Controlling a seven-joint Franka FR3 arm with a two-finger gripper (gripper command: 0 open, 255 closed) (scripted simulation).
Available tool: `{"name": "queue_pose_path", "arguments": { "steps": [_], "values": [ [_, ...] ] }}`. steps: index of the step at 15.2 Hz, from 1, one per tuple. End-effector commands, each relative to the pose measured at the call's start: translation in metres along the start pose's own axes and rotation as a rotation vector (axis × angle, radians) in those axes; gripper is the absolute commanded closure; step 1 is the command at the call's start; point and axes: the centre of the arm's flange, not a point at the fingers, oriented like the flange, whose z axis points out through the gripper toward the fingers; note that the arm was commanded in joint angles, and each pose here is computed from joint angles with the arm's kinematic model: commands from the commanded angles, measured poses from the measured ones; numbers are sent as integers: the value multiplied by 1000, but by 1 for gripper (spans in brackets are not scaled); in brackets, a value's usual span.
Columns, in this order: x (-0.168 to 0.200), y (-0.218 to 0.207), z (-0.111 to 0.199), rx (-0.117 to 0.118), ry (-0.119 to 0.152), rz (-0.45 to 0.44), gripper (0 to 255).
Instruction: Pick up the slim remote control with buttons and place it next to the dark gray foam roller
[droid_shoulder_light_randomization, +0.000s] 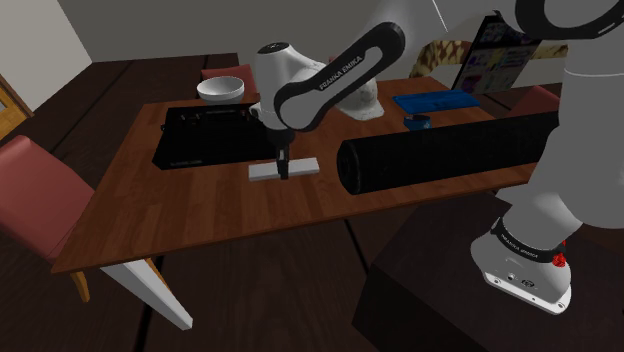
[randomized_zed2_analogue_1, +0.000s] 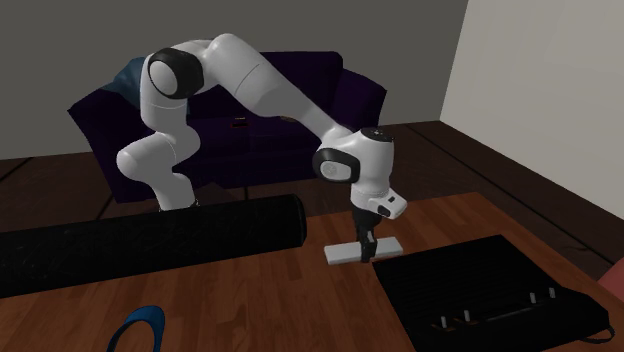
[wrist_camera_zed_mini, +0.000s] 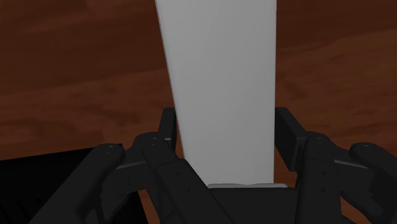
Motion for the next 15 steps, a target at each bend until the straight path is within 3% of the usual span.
{"name": "queue_pose_path", "arguments": {
  "steps": [1, 15],
  "values": [
    [1, 1, -9, 0, 0, 0, 255],
    [1, 2, -83, 0, 0, 0, 255]
  ]
}}
